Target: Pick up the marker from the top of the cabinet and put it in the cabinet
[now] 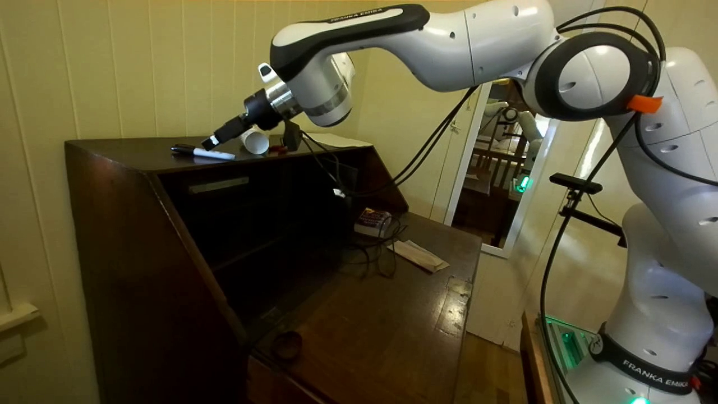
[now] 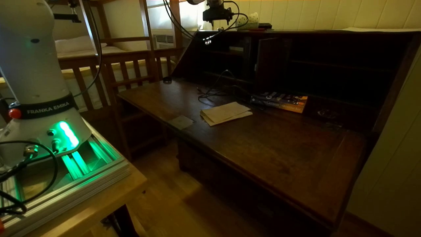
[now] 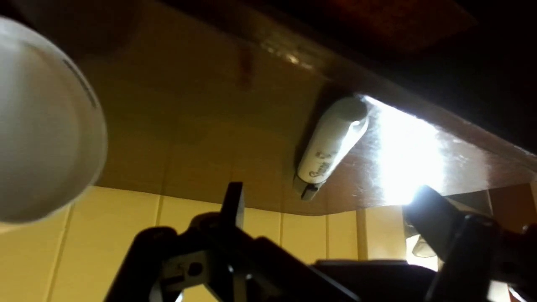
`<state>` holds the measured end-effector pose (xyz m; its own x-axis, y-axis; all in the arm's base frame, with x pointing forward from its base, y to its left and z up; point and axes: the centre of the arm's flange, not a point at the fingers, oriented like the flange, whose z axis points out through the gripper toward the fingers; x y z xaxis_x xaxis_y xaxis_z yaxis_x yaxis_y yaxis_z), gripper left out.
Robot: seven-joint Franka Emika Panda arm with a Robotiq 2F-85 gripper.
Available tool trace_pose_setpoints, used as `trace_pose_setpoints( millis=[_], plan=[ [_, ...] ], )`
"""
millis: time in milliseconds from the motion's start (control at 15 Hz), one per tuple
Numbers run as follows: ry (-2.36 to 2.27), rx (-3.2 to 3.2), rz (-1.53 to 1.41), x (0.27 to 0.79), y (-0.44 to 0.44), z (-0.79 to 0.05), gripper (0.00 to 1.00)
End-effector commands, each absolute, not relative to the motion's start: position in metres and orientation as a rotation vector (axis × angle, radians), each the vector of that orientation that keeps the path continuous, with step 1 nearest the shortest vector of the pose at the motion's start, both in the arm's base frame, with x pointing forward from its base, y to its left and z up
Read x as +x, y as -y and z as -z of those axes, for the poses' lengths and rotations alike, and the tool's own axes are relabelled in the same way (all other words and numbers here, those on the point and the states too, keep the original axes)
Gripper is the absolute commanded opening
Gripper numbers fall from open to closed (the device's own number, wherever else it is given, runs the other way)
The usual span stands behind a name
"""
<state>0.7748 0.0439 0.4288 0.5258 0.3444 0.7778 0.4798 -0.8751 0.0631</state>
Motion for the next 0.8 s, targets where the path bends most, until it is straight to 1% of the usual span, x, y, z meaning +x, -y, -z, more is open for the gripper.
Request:
trace_pose_setpoints(
  millis=[0, 67, 133, 200, 267, 333, 467, 733],
  plan=[
    [0.660, -2.629, 1.191, 0.7879, -0.0415, -0.4354, 0.99],
    [0.646, -2.641, 1.184, 0.7892, -0.0400, -0.4346, 0.95],
    [0.632, -2.647, 1.174, 0.7896, -0.0390, -0.4338, 0.95],
    [0.620, -2.651, 1.159, 0.7906, -0.0382, -0.4328, 0.92],
    [0.610, -2.655, 1.143, 0.7907, -0.0380, -0.4320, 0.87],
    [0.603, -2.657, 1.122, 0.7907, -0.0383, -0.4307, 0.78],
    [0.589, -2.657, 1.077, 0.7908, -0.0384, -0.4286, 0.53],
    [0.585, -2.655, 1.037, 0.7899, -0.0371, -0.4294, 0.24]
  ],
)
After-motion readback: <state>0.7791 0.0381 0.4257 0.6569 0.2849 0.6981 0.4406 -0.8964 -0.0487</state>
